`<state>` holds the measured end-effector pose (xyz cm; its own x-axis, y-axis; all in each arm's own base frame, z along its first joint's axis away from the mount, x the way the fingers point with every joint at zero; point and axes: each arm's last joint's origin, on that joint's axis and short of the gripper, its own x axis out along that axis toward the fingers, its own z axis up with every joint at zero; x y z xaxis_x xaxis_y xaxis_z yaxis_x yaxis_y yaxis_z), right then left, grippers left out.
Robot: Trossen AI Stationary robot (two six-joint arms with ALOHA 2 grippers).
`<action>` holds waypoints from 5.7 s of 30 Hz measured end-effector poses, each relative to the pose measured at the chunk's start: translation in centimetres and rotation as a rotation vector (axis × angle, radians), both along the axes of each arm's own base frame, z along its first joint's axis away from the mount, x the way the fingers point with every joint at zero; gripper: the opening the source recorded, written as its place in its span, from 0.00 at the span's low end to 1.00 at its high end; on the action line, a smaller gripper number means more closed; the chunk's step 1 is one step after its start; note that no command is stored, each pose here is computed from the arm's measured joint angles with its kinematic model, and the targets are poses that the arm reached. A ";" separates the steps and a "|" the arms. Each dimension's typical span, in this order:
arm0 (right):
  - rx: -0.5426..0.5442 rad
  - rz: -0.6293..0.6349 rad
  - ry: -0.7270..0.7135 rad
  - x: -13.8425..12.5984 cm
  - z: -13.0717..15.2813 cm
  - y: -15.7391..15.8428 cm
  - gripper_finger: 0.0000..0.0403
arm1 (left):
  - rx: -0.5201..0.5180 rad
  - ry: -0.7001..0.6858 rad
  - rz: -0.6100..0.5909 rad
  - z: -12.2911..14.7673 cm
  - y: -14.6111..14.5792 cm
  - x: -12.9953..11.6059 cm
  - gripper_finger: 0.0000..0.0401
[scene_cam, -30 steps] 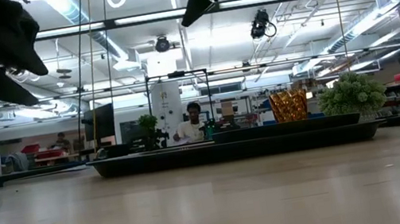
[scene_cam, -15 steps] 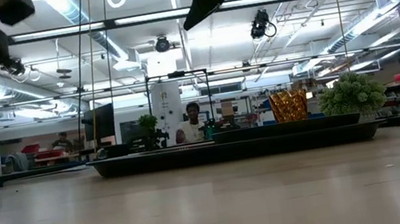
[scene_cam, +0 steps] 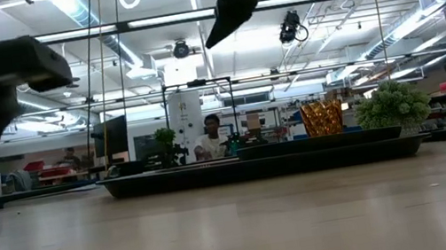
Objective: Pick and place plate/cup/fork/spoon on tray
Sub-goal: Put the yellow spoon on the black serving tray to the right of the orange fork, then return to Home Position
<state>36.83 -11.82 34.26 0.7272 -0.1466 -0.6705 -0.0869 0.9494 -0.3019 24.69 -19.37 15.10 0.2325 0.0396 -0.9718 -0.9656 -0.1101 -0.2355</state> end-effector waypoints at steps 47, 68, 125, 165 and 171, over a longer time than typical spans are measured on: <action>0.019 0.012 0.012 -0.6 -0.4 0.6 0.29 | -0.029 0.059 -0.200 1.2 -1.2 -0.2 0.15; -0.035 0.009 -0.139 -5.0 5.3 1.9 0.29 | 0.456 0.149 -0.341 6.2 12.9 7.5 0.15; 0.115 -0.009 -0.118 -7.8 6.3 1.7 0.29 | 0.373 0.037 -0.294 0.8 23.7 6.7 0.37; 0.435 -0.083 -0.678 -20.7 -9.5 8.8 0.29 | 1.070 -0.457 -1.071 17.6 18.2 -0.4 0.06; 0.438 -0.051 -0.789 -21.4 -11.9 9.5 0.29 | 1.121 -0.689 -1.046 15.2 18.4 -1.4 0.01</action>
<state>15.48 -2.36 22.39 0.9990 -0.0407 0.0174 0.0380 0.9903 0.1336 23.34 -0.95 30.30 0.9452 0.1579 -0.2857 -0.2010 0.9711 -0.1285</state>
